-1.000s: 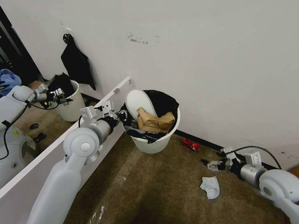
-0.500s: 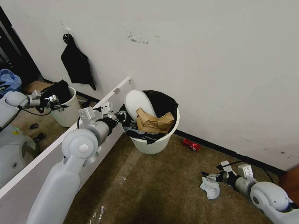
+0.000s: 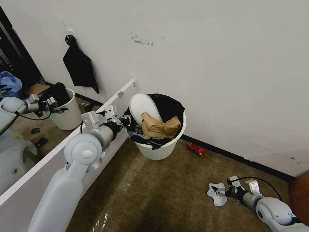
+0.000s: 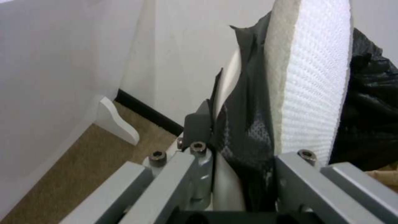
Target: Pick up the trash bin and place the garbage on the floor into it.
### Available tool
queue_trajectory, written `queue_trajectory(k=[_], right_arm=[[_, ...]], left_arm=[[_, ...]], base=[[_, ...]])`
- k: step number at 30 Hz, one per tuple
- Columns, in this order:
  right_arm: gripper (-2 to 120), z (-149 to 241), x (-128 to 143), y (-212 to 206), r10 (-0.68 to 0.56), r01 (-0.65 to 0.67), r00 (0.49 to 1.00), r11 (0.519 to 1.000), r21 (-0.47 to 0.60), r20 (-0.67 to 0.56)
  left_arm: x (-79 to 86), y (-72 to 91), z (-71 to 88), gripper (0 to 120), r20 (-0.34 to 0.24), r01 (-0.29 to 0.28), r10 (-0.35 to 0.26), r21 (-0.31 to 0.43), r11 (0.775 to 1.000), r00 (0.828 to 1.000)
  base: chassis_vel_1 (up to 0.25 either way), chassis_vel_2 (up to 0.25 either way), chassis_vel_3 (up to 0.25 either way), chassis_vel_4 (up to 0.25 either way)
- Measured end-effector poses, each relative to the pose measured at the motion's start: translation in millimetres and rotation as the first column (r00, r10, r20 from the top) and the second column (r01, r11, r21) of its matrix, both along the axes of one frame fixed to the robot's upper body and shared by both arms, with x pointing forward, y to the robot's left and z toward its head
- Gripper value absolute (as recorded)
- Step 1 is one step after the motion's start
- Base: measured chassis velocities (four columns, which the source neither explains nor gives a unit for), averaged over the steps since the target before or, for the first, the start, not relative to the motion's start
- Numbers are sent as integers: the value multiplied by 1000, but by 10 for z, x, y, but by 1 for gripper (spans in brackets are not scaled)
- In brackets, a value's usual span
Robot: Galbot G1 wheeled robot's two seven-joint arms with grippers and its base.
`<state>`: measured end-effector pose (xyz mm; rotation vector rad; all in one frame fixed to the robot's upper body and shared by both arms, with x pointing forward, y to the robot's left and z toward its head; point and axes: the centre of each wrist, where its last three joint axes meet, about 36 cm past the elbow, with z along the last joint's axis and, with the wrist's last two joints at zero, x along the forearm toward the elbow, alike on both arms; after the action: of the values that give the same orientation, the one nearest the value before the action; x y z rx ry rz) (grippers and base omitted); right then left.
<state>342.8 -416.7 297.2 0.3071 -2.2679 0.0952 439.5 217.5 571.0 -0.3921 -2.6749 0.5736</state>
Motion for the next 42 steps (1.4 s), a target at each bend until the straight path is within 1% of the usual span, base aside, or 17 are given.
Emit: queue_trajectory(k=[8, 10, 15, 23, 31, 33, 34, 36, 37, 39, 40, 42], right_arm=[[100, -224, 43, -20, -20, 20, 1000, 1000, 2, -22], [100, -341, 74, 3, -29, 29, 999, 1000, 1, -30], [100, -406, 109, -9, -33, 32, 999, 999, -4, -29], [100, -515, 270, 43, -50, 50, 999, 999, 7, -21], [98, -590, 316, 71, -48, 48, 999, 999, 2, -22], [90, -615, 320, 81, -40, 40, 999, 999, 2, -28], [90, -615, 320, 81, -40, 40, 999, 999, 2, -28], [80, -641, 325, 91, -34, 34, 999, 999, 6, -34], [80, -641, 325, 91, -34, 34, 999, 999, 6, -34], [68, -672, 324, 88, -30, 31, 999, 999, 8, -41], [68, -672, 324, 88, -30, 31, 999, 999, 8, -41], [58, -697, 311, 77, -26, 27, 999, 1000, 8, -44]], left_arm=[[6, 2, -21, 4, -5, -4, 4, 1, 1000, 1000], [9, -2, -29, 4, -7, -4, 4, 2, 1000, 1000], [16, -2, -41, 4, -11, -5, 5, 2, 1000, 1000], [49, -31, -86, 4, -18, -1, 1, 2, 1000, 1000], [64, -19, -97, 4, -19, -4, 4, 4, 1000, 1000], [71, -17, -99, 4, -19, -5, 5, 3, 1000, 1000], [71, -17, -99, 4, -19, -5, 5, 3, 1000, 1000], [81, -23, -102, 4, -19, -4, 4, 0, 1000, 1000], [81, -23, -102, 4, -19, -4, 4, 0, 1000, 1000], [88, -32, -116, 4, -18, -3, 3, 0, 1000, 1000], [88, -32, -116, 4, -18, -3, 3, 0, 1000, 1000], [96, -33, -123, 4, -18, -3, 3, 1, 1000, 1000]], base=[[0, 0, 0, 0], [0, 0, 0, 0], [0, 0, 0, 0], [0, 0, 0, 0], [0, 0, 0, 0], [0, 0, 0, 0], [0, 0, 0, 0], [0, 0, 0, 0], [0, 0, 0, 0], [0, 0, 0, 0], [0, 0, 0, 0], [0, 0, 0, 0]])
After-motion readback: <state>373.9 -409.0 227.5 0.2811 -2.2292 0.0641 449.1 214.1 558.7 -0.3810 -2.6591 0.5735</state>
